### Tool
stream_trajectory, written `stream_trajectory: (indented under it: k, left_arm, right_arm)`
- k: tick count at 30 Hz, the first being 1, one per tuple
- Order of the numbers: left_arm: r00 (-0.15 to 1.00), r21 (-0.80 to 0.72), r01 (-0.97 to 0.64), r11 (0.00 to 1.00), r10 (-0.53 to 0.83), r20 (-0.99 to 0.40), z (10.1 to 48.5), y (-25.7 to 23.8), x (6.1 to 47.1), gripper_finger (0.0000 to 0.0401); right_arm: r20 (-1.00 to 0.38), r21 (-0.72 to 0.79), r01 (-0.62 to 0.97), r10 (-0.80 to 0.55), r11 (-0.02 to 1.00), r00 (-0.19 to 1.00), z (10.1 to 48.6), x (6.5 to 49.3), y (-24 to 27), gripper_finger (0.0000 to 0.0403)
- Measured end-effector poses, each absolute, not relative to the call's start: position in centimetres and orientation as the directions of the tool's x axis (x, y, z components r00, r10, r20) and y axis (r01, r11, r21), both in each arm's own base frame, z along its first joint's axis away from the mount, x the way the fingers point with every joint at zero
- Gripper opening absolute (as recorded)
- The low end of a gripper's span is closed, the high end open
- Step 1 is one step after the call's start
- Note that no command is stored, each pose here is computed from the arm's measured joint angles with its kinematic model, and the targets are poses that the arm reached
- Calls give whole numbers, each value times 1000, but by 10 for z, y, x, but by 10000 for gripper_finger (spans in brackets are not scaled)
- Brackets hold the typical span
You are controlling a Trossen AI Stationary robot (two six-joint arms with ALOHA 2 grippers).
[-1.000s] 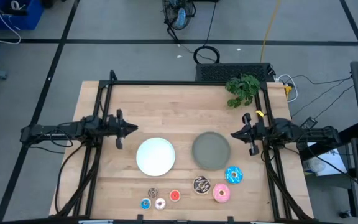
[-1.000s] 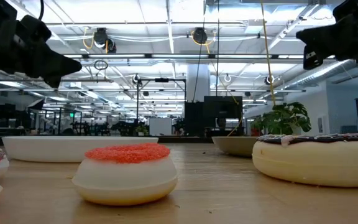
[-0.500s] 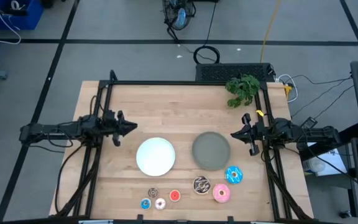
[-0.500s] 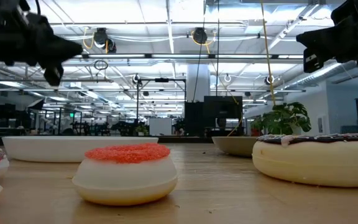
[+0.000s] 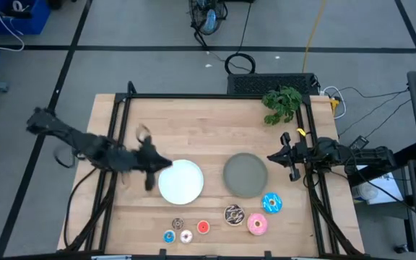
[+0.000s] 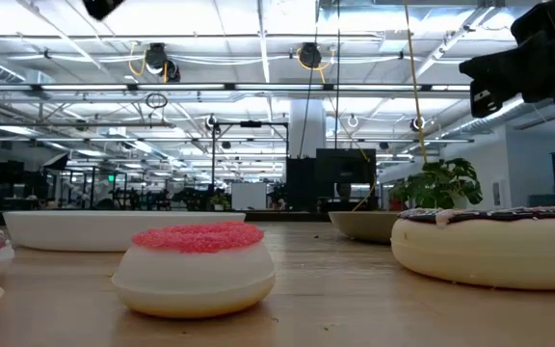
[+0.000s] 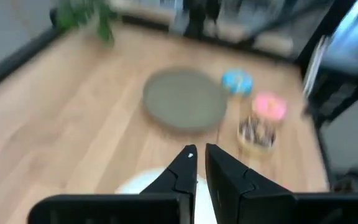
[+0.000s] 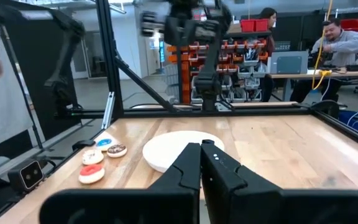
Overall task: Pick & Place donuts
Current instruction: Put the small blue donut on the white plate
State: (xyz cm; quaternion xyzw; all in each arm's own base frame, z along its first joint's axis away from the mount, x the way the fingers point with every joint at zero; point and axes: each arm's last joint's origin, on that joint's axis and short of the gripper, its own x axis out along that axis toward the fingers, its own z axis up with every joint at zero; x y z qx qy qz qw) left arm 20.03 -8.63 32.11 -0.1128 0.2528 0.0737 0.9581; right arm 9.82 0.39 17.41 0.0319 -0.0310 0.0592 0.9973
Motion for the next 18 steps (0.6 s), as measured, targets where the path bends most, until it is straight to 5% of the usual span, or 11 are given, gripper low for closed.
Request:
stream_trajectory:
  k: [5, 11, 18]
  left_arm:
    - [760, -119, -209, 971, 85, -644, 330, -135, 246, 37]
    - [678, -87, -25, 996, -47, -733, 318, -182, 294, 37]
    - [606, -23, 63, 998, -57, -793, 282, -214, 333, 37]
  right_arm:
    - [64, 57, -120, 116, 991, 991, 174, 98, 4, 0]
    - [65, 63, -121, 117, 991, 991, 174, 98, 4, 0]
    - [58, 55, -119, 116, 991, 992, 173, 98, 4, 0]
